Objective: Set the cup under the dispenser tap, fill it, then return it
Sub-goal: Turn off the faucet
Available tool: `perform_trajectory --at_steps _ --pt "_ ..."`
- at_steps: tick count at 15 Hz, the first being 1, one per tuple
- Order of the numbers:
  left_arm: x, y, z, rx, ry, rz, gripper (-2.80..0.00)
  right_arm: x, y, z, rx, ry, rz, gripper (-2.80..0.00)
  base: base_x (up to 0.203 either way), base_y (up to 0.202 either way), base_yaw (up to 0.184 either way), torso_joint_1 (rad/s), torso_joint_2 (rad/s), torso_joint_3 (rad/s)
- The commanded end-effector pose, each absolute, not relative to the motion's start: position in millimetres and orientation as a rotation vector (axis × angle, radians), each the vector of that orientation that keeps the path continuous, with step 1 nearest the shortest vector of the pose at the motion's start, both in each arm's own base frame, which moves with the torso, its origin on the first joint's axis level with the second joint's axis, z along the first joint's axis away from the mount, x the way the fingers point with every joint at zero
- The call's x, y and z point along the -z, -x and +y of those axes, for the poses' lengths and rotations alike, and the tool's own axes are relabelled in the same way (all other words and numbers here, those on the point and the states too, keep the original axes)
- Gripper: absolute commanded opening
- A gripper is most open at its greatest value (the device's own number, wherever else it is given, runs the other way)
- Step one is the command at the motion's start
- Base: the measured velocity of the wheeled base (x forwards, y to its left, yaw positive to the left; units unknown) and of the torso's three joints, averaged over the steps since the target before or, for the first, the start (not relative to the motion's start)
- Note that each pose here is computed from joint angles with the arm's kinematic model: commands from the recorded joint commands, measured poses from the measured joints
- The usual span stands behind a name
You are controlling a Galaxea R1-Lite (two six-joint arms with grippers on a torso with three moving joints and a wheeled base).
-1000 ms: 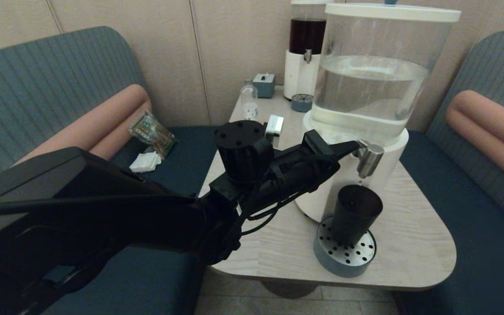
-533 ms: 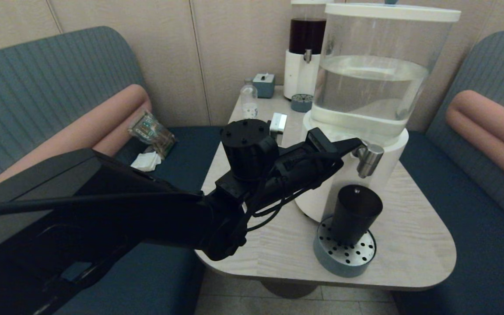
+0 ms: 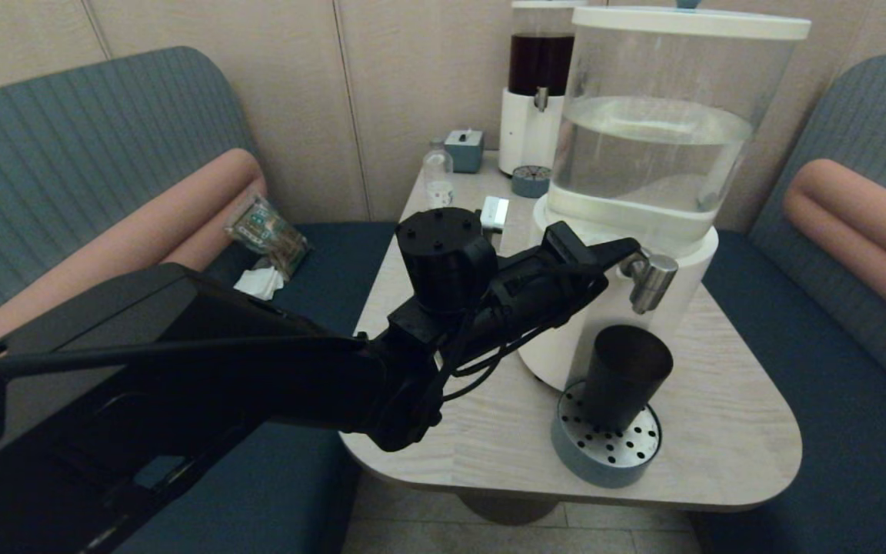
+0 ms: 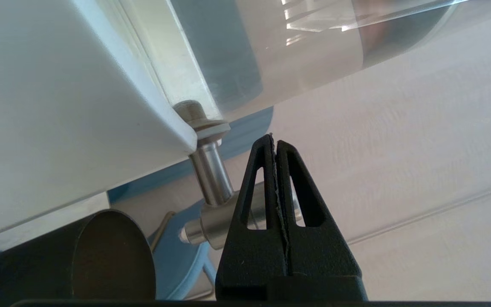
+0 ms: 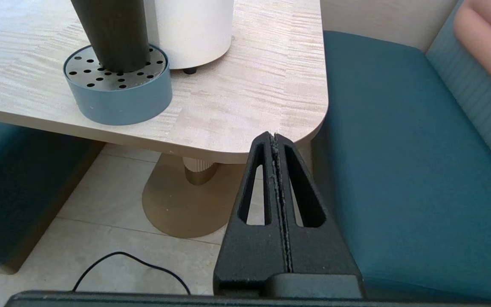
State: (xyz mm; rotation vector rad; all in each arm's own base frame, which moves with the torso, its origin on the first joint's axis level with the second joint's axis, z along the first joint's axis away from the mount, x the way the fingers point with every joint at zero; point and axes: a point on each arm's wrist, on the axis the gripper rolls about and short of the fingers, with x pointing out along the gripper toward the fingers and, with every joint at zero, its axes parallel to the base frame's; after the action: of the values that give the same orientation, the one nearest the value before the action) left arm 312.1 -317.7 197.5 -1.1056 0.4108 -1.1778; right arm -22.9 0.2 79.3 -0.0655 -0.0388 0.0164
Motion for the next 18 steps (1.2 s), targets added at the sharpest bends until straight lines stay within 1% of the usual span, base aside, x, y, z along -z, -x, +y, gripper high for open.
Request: perform_trajectory --at_steps 1,4,18 --pt "-194.2 -313.3 -318.9 1.177 1.109 0.419 -2.8 -75.5 21.9 0.2 -0.018 0.066 -0.027 -2.8 0.0 0.0 0.0 0.0 0.0 0.0" --pt "-188.3 -315.0 -322.4 1.174 1.107 0.429 -2.8 -75.5 21.9 0.2 -0.018 0.066 -0.027 -2.8 0.0 0.0 0.0 0.0 0.0 0.0" --pt "-192.3 -308.5 -330.7 1.212 1.104 0.419 -2.8 -75.5 21.9 0.2 -0.018 0.066 -0.027 -2.8 0.0 0.0 0.0 0.0 0.0 0.0"
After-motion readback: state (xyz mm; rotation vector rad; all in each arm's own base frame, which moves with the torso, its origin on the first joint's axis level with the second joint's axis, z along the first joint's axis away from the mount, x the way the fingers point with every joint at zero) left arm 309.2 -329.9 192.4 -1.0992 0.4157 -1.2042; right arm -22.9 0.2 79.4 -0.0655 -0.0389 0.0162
